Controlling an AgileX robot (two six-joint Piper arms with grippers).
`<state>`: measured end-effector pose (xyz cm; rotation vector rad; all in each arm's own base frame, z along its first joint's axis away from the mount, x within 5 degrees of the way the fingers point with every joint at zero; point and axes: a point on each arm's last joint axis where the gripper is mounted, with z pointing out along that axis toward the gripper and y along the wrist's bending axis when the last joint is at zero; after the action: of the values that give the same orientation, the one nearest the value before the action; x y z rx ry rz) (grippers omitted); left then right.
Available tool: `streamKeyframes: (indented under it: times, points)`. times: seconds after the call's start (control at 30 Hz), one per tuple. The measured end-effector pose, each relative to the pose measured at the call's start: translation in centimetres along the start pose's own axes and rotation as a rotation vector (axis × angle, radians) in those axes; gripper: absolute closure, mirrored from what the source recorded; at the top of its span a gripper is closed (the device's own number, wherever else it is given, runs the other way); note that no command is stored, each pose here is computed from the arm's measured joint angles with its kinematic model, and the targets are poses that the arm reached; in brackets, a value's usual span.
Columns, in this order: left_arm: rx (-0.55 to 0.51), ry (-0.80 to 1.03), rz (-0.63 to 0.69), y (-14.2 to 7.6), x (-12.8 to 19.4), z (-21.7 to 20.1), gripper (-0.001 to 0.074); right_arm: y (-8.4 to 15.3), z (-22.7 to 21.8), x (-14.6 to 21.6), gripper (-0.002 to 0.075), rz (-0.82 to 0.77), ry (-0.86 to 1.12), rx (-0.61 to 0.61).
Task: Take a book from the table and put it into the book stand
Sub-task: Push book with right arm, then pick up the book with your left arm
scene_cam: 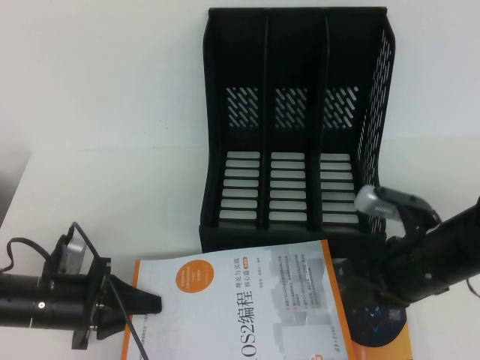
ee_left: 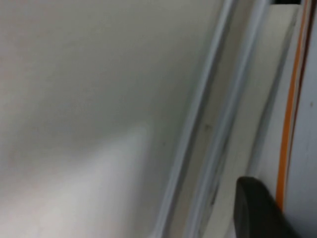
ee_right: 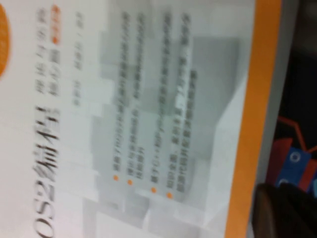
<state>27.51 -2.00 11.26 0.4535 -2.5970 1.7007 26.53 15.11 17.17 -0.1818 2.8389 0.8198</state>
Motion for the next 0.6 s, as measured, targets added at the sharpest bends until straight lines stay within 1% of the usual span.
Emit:
streamKeyframes:
  times: [0.17, 0.37, 0.47, 0.6]
  points:
    - [-0.019, -0.025, 0.060, -1.8, 0.4, -0.9, 0.0622, 0.0, -2.4, -0.4, 0.0726, -0.025, -0.060, 0.002]
    - [-0.057, -0.071, 0.177, -5.1, 1.8, -2.7, 0.0627, 0.1, -5.0, 0.1, 0.0727, -0.075, -0.066, 0.004]
    - [-0.087, -0.107, 0.228, -7.3, 2.5, -4.1, 0.0628, 0.4, -5.9, 0.4, 0.0726, -0.105, -0.073, 0.011]
    - [-0.140, -0.163, 0.295, -10.9, 3.6, -6.1, 0.0629, 0.8, -6.9, 0.7, 0.0727, -0.126, -0.088, 0.021]
